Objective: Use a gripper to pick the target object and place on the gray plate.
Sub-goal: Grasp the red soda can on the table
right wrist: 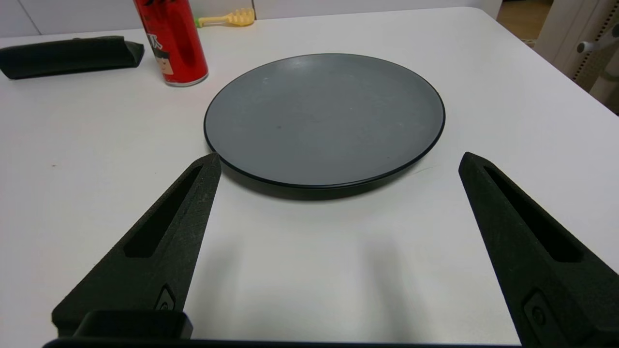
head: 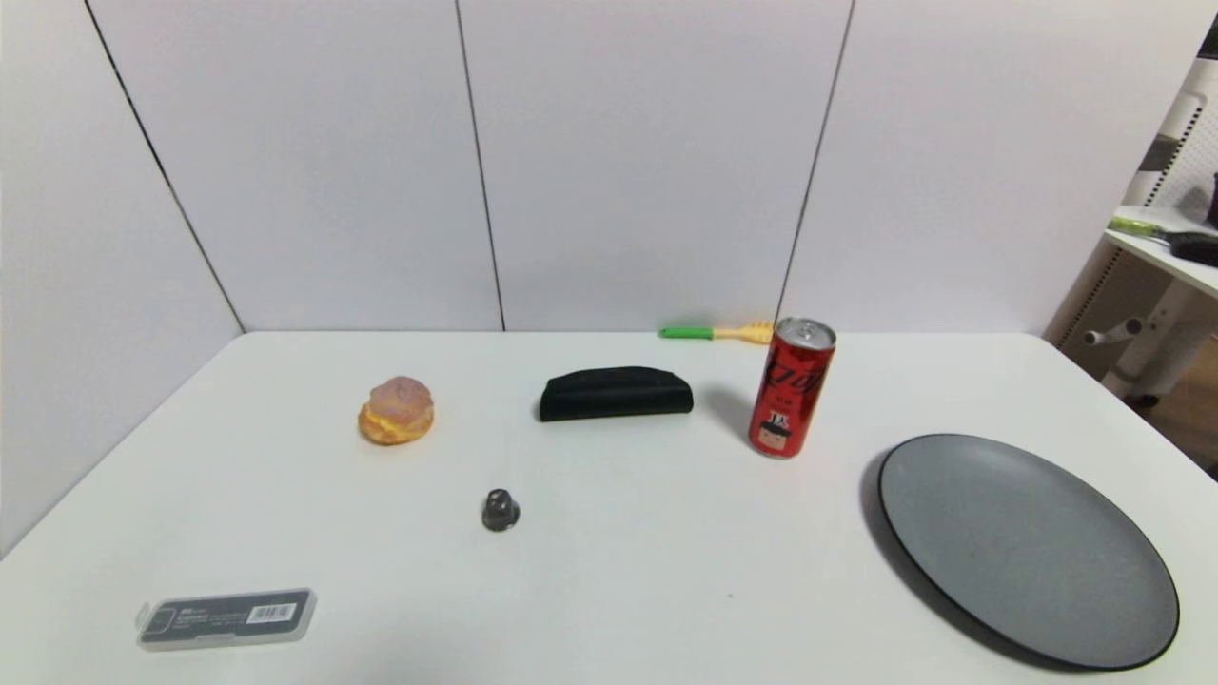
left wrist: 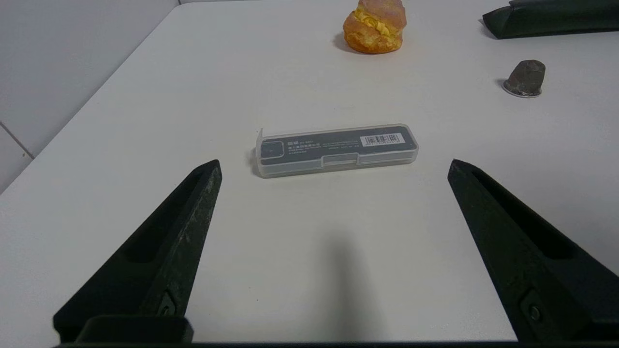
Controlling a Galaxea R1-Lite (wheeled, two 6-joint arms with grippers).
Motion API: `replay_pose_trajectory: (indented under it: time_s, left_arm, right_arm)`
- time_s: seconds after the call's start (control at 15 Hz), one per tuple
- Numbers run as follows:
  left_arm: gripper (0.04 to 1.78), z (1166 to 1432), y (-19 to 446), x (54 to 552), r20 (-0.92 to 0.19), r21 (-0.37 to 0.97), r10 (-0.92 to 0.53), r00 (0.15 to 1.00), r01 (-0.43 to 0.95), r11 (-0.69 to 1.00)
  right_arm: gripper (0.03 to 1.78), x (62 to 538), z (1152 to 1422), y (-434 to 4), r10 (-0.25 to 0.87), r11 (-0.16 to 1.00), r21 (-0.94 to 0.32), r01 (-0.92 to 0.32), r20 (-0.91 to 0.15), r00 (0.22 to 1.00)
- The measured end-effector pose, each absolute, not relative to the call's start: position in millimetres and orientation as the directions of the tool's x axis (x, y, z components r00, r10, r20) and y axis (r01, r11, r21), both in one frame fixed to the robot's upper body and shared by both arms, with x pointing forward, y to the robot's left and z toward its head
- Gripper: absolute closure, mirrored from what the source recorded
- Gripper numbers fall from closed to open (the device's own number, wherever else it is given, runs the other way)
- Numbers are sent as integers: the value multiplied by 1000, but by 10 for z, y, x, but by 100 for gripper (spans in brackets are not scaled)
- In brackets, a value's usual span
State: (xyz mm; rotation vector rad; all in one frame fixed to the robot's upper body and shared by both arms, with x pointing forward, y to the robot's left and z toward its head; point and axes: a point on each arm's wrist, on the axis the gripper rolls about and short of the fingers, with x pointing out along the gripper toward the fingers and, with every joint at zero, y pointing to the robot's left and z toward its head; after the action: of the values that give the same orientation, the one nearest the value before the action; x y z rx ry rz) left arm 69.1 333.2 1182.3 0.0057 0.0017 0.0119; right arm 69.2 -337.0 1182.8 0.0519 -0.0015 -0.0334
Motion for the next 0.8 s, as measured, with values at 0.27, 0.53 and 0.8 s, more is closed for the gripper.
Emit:
replay_pose_trajectory:
  time_s: [0.27, 0.53, 0.8]
  left_arm:
    - [13, 11824, 3332, 691, -1, 6, 12, 1000, -12, 1000]
    - [13, 11823, 3332, 691, -2, 6, 12, 1000, -12, 1000]
    - [13, 11823, 3332, 691, -2, 6, 12, 1000, -12, 1000]
  right_arm:
    - [11, 688, 11804, -3370, -36, 998, 45, 38, -44, 998]
    - [11, 626, 12011, -3370, -32, 998, 41, 40, -171, 985]
    - [11, 781, 12527, -3370, -10, 999, 44, 22, -272, 962]
